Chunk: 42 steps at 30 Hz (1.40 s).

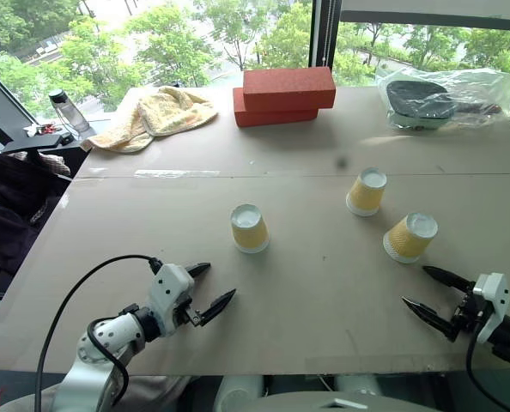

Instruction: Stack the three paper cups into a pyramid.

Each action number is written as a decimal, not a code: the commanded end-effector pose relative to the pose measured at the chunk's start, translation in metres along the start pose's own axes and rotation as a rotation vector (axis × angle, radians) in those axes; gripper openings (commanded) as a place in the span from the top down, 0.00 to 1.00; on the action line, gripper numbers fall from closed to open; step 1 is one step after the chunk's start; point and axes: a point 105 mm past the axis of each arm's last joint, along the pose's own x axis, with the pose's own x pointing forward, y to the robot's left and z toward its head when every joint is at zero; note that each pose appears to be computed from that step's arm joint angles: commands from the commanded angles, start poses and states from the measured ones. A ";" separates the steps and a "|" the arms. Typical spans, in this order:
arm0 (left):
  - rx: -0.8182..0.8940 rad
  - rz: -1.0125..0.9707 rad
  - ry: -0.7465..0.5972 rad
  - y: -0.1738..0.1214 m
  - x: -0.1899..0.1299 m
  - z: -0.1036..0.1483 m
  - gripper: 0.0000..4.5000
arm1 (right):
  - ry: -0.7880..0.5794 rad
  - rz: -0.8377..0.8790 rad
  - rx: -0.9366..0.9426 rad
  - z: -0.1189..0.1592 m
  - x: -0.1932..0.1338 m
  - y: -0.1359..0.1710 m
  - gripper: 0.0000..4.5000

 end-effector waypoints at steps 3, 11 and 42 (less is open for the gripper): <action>-0.050 -0.031 0.049 -0.009 -0.002 -0.016 0.02 | -0.007 -0.016 -0.016 0.004 -0.002 -0.008 0.00; -0.038 -0.050 0.042 -0.006 0.002 -0.015 0.02 | -0.035 -0.041 -0.025 0.012 -0.003 -0.012 0.00; 0.232 -0.370 -0.240 -0.014 0.011 0.156 0.02 | -0.271 -0.204 0.042 0.076 0.036 -0.041 0.00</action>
